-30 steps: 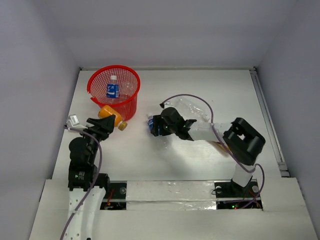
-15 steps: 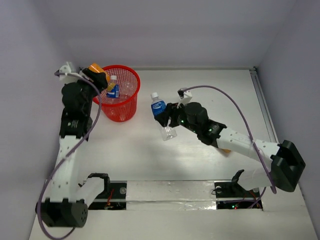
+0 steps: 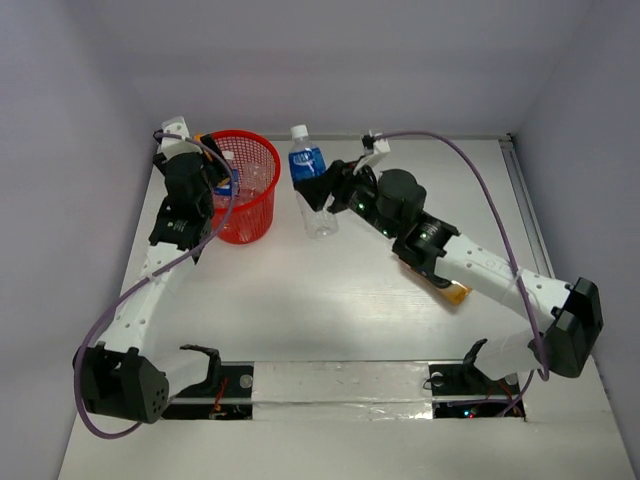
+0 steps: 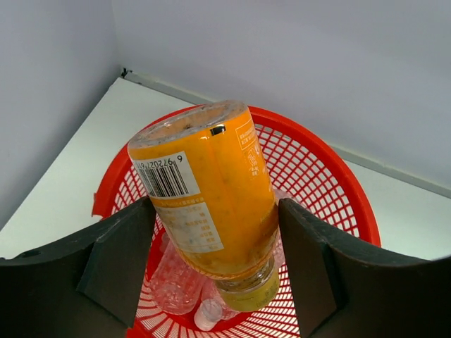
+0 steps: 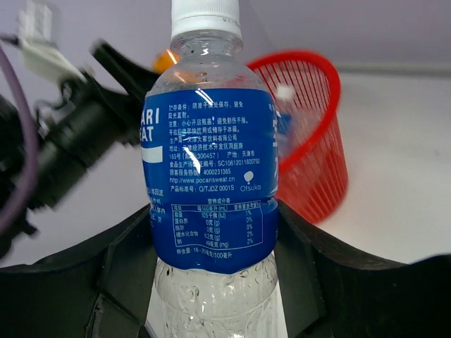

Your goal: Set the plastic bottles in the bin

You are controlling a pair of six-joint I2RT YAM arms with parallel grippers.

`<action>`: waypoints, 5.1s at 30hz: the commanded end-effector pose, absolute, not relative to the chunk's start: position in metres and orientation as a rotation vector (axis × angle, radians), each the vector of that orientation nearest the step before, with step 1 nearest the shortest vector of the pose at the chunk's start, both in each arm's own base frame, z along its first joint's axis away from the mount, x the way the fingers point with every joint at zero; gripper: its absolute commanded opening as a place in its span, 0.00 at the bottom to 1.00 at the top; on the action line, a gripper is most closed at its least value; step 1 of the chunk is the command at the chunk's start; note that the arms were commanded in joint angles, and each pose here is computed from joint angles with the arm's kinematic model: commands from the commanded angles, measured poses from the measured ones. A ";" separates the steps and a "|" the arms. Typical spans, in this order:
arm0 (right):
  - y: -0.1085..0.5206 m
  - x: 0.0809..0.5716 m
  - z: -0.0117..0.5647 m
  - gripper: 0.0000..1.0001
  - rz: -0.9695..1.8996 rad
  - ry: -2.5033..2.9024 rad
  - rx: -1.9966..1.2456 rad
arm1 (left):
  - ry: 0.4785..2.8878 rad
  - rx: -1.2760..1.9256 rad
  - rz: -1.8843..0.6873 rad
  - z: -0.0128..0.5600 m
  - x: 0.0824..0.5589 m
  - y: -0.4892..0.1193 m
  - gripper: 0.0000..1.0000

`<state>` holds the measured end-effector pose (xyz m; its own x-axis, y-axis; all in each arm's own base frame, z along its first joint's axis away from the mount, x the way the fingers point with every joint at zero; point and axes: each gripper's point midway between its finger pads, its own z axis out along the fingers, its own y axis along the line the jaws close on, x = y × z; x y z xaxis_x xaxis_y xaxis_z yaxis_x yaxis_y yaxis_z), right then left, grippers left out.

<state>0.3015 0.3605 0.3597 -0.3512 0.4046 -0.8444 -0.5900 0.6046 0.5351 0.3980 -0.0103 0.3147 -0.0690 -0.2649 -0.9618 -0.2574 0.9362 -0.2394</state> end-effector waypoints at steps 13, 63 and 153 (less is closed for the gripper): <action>0.438 0.383 0.465 0.54 1.161 1.381 0.007 | 1.534 -0.416 -0.013 0.347 0.379 -0.009 0.88; 0.335 0.347 0.417 0.00 0.831 1.434 0.021 | 1.606 -0.110 -0.553 0.370 0.339 -0.181 0.01; 0.208 0.314 0.263 0.86 0.529 1.982 -0.237 | 2.217 -0.175 -0.398 0.075 0.230 -0.323 0.37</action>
